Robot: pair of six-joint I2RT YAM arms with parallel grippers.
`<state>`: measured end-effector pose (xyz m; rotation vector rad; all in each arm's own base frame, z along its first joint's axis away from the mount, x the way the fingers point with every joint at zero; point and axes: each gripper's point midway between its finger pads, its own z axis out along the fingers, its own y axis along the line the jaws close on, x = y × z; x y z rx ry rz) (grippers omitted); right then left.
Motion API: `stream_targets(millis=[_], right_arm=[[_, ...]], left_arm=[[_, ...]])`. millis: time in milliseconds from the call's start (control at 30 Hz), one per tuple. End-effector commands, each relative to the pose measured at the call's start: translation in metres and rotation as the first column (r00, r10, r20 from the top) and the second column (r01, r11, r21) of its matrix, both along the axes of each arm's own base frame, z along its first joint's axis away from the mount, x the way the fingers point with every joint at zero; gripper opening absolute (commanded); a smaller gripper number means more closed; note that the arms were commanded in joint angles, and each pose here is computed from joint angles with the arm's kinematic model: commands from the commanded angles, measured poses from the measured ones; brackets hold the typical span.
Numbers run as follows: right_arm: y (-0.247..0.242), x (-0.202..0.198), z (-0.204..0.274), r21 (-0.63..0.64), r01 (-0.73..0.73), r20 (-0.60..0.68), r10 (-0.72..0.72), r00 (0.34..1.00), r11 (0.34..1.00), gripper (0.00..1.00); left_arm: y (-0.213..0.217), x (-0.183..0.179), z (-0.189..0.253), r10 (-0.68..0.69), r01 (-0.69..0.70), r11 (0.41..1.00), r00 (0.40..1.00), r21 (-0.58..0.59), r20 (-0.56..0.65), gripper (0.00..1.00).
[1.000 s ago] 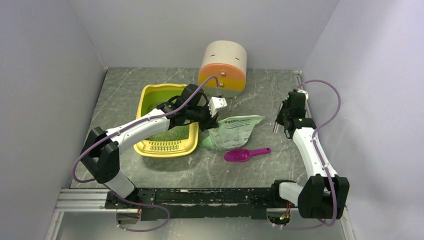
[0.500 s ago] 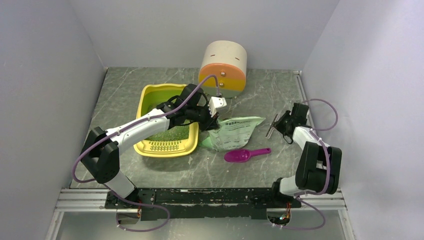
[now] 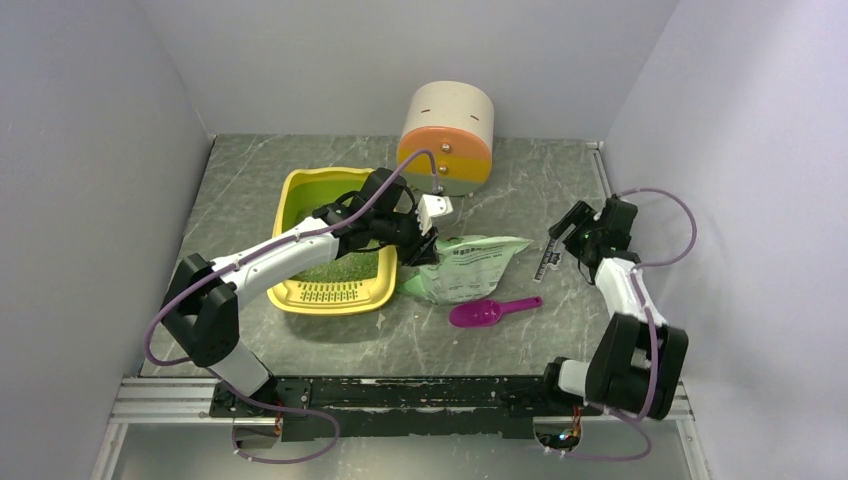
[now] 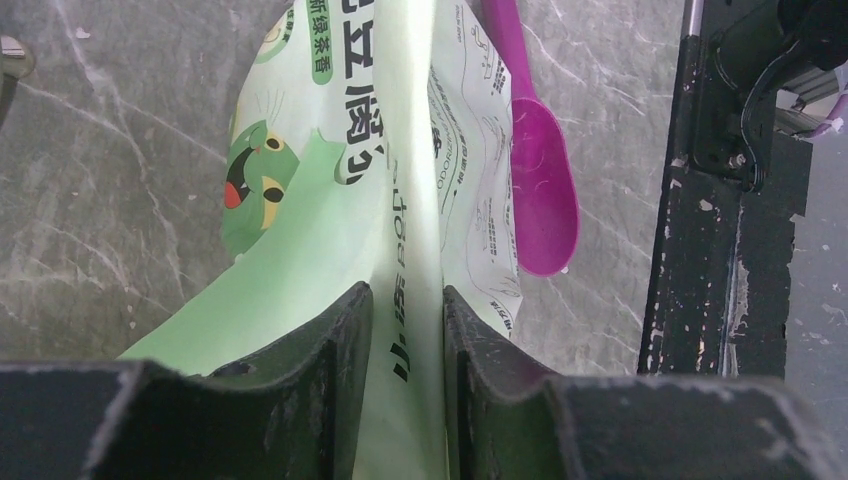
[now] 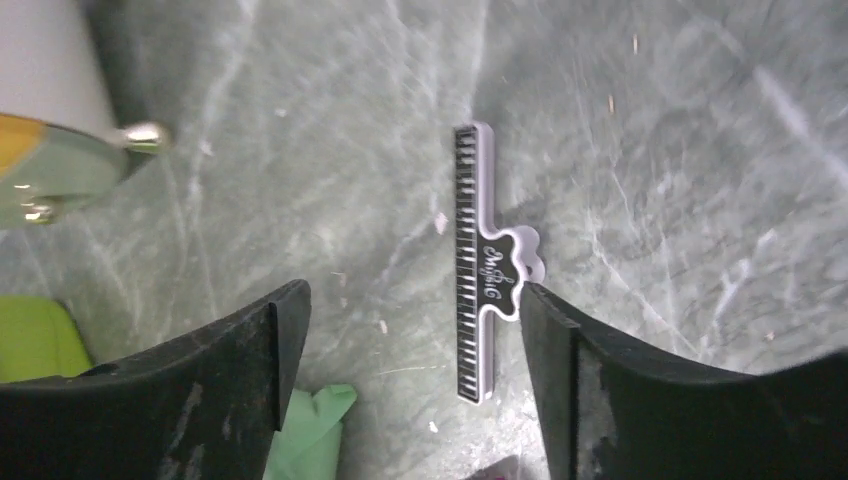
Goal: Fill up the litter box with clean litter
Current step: Place the clamp at the center of the board, then adjust the cat litter bag at the center of the board.
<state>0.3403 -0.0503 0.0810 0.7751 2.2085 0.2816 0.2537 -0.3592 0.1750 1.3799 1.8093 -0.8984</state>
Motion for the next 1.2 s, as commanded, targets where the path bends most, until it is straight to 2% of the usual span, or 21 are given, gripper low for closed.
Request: stream_targets(millis=[0, 67, 133, 167, 233, 333, 367, 433, 533, 600, 667, 733, 800, 833, 933, 967, 1033, 1100, 1133, 1167], right_arm=[[-0.008, 0.000, 0.054, -0.103, -0.026, 0.109, 0.037, 0.993, 0.994, 0.82], [0.002, 0.000, 0.078, -0.090, -0.073, 0.158, 0.086, 0.984, 0.993, 0.81], [0.029, 0.002, 0.111, -0.077, -0.215, 0.287, 0.228, 0.930, 0.974, 0.81], [0.046, 0.004, 0.134, -0.114, -0.311, 0.388, 0.331, 0.860, 0.943, 0.81], [0.078, -0.005, 0.170, -0.213, -0.468, 0.537, 0.503, 0.677, 0.858, 0.81], [0.117, -0.027, 0.198, -0.369, -0.583, 0.650, 0.649, 0.395, 0.724, 0.83], [0.127, -0.032, 0.198, -0.419, -0.609, 0.642, 0.694, 0.326, 0.673, 0.85], [0.148, -0.039, 0.191, -0.536, -0.659, 0.555, 0.808, 0.196, 0.528, 0.87], [0.181, -0.044, 0.159, -0.673, -0.696, 0.308, 0.950, 0.043, 0.250, 0.88], [0.199, -0.055, 0.131, -0.658, -0.746, 0.178, 0.984, -0.025, 0.100, 0.88], [0.211, -0.066, 0.110, -0.616, -0.787, 0.122, 0.987, -0.101, -0.004, 0.88], [0.215, -0.072, 0.093, -0.576, -0.814, 0.066, 0.988, -0.139, -0.076, 0.87], [0.206, -0.058, 0.082, -0.581, -0.812, -0.007, 0.998, -0.059, -0.052, 0.87], [0.202, -0.056, 0.079, -0.587, -0.808, -0.038, 0.998, -0.042, -0.056, 0.86], [0.204, -0.062, 0.083, -0.599, -0.793, -0.053, 0.994, -0.100, -0.111, 0.81], [0.206, -0.063, 0.087, -0.604, -0.789, -0.039, 0.993, -0.112, -0.113, 0.73], [0.212, -0.063, 0.091, -0.610, -0.784, -0.014, 0.991, -0.135, -0.116, 0.51], [0.212, -0.060, 0.091, -0.607, -0.785, -0.018, 0.990, -0.139, -0.122, 0.23], [0.210, -0.057, 0.089, -0.600, -0.790, -0.033, 0.991, -0.129, -0.123, 0.10], [0.208, -0.054, 0.088, -0.594, -0.795, -0.047, 0.992, -0.113, -0.119, 0.00]], left_arm=[[-0.001, 0.004, 0.013, -0.005, 0.005, 1.000, 1.000, -0.017, 0.011, 0.36], [-0.001, 0.004, 0.012, -0.011, 0.011, 1.000, 1.000, -0.013, 0.010, 0.36], [-0.001, 0.004, 0.011, -0.009, 0.009, 1.000, 1.000, -0.006, 0.009, 0.35], [0.000, 0.004, 0.010, -0.004, 0.004, 1.000, 1.000, -0.005, 0.007, 0.35], [-0.001, 0.003, 0.008, -0.004, 0.004, 1.000, 1.000, -0.008, -0.003, 0.34], [-0.003, 0.002, 0.007, -0.014, 0.014, 1.000, 1.000, -0.013, -0.016, 0.31], [-0.003, 0.002, 0.008, -0.015, 0.015, 1.000, 1.000, -0.014, -0.016, 0.30], [-0.003, 0.002, 0.007, -0.012, 0.012, 1.000, 1.000, -0.012, -0.016, 0.30], [-0.002, 0.004, 0.009, -0.008, 0.008, 1.000, 1.000, -0.006, -0.007, 0.30], [-0.002, 0.005, 0.012, -0.001, 0.001, 1.000, 1.000, -0.009, -0.003, 0.30], [-0.003, 0.005, 0.015, 0.001, -0.001, 1.000, 1.000, -0.019, -0.006, 0.31], [-0.005, 0.004, 0.017, 0.000, 0.000, 1.000, 1.000, -0.029, -0.009, 0.30], [-0.005, 0.004, 0.017, 0.004, -0.004, 1.000, 1.000, -0.027, -0.012, 0.31], [-0.005, 0.005, 0.017, 0.008, -0.008, 1.000, 1.000, -0.023, -0.015, 0.30], [-0.004, 0.007, 0.020, 0.019, -0.020, 1.000, 1.000, -0.016, -0.019, 0.30], [-0.004, 0.007, 0.022, 0.027, -0.027, 0.999, 0.999, -0.021, -0.018, 0.30], [-0.005, 0.008, 0.028, 0.039, -0.040, 0.999, 0.999, -0.036, -0.020, 0.32], [-0.006, 0.009, 0.037, 0.064, -0.066, 0.996, 0.998, -0.061, -0.024, 0.36], [-0.005, 0.011, 0.043, 0.086, -0.088, 0.993, 0.996, -0.077, -0.024, 0.40], [-0.003, 0.015, 0.050, 0.119, -0.121, 0.988, 0.993, -0.096, -0.025, 0.55]])
